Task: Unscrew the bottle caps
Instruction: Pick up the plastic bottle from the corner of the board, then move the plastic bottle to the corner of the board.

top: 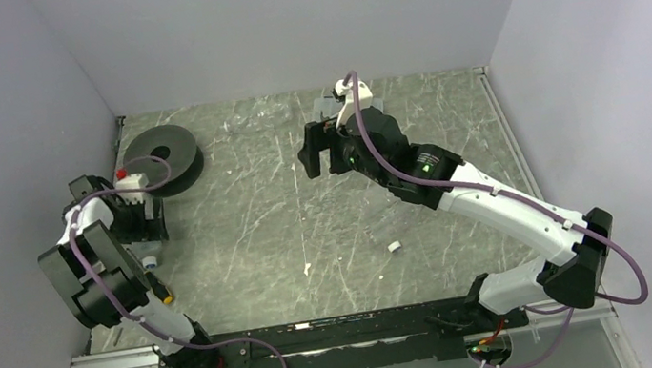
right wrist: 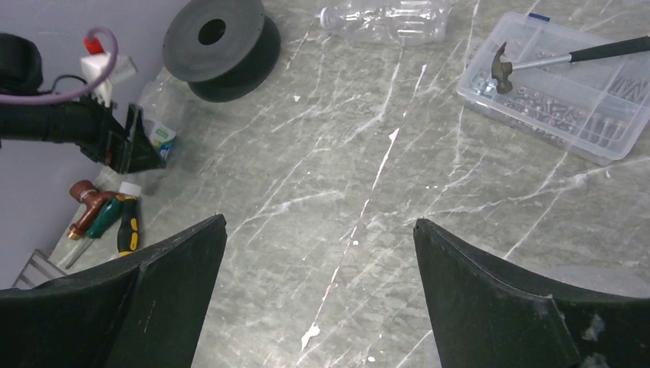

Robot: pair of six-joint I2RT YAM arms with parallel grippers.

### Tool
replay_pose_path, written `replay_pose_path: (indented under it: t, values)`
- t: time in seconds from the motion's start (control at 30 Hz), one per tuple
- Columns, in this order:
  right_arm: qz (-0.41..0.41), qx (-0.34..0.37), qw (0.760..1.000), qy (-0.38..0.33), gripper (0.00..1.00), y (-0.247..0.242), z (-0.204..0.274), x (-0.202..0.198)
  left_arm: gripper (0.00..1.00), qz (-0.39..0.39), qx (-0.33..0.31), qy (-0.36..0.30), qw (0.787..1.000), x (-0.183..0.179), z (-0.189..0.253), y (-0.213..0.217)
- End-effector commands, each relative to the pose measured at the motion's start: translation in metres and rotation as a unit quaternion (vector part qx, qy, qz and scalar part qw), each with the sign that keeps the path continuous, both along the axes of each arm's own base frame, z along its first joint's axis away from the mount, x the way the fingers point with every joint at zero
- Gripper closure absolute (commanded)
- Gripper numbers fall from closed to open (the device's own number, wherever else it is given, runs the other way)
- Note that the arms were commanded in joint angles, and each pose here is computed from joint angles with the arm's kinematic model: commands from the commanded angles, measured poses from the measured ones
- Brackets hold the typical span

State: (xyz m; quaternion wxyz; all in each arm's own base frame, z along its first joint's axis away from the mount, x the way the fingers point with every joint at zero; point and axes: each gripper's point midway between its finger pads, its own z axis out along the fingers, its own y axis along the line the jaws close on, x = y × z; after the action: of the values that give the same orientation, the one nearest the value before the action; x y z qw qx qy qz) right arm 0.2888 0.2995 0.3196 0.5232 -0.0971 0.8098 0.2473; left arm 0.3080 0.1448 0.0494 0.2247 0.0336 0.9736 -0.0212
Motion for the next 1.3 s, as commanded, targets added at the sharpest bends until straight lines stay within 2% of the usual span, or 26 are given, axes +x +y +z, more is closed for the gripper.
replay_pose_path:
  t: [0.0,0.1,0.3,0.43,0.57,0.67,0.83,0.87,0.97,1.27]
  values:
    - [-0.006,0.028,0.999,-0.030,0.05,-0.001,0.025,0.001,0.02,-0.055,-0.025,0.004,0.998,-0.011,-0.017,-0.024]
    - [-0.005,0.031,0.999,-0.033,0.05,0.000,0.029,0.002,0.16,-0.073,-0.035,0.002,0.997,-0.017,-0.012,-0.033]
    - [-0.005,0.024,0.999,-0.033,0.06,0.004,0.027,0.007,0.49,-0.116,-0.133,-0.030,0.984,-0.026,0.032,-0.084]
    - [-0.003,0.011,0.999,-0.032,0.05,0.012,0.019,0.028,0.62,-0.140,-0.190,-0.046,0.971,-0.034,0.063,-0.123]
    - [-0.005,-0.016,1.000,-0.009,0.06,0.028,0.002,0.080,0.67,-0.147,-0.231,-0.055,0.960,-0.035,0.088,-0.150]
    - [-0.006,-0.044,0.999,-0.014,0.07,0.046,-0.013,0.134,0.67,-0.152,-0.259,-0.056,0.952,-0.034,0.105,-0.166]
    - [0.002,-0.062,0.998,-0.006,0.08,0.074,-0.065,0.229,0.67,-0.152,-0.279,-0.058,0.946,-0.033,0.131,-0.172]
    - [0.006,-0.067,0.998,-0.004,0.09,0.081,-0.089,0.244,0.67,-0.151,-0.275,-0.061,0.948,-0.033,0.134,-0.171]
    - [0.009,-0.055,0.998,-0.043,0.08,0.092,-0.098,0.270,0.67,-0.145,-0.262,-0.065,0.952,-0.028,0.139,-0.166]
    - [-0.004,-0.048,0.989,-0.137,0.09,0.103,-0.125,0.327,0.65,-0.137,-0.280,-0.049,0.949,-0.018,0.144,-0.165]
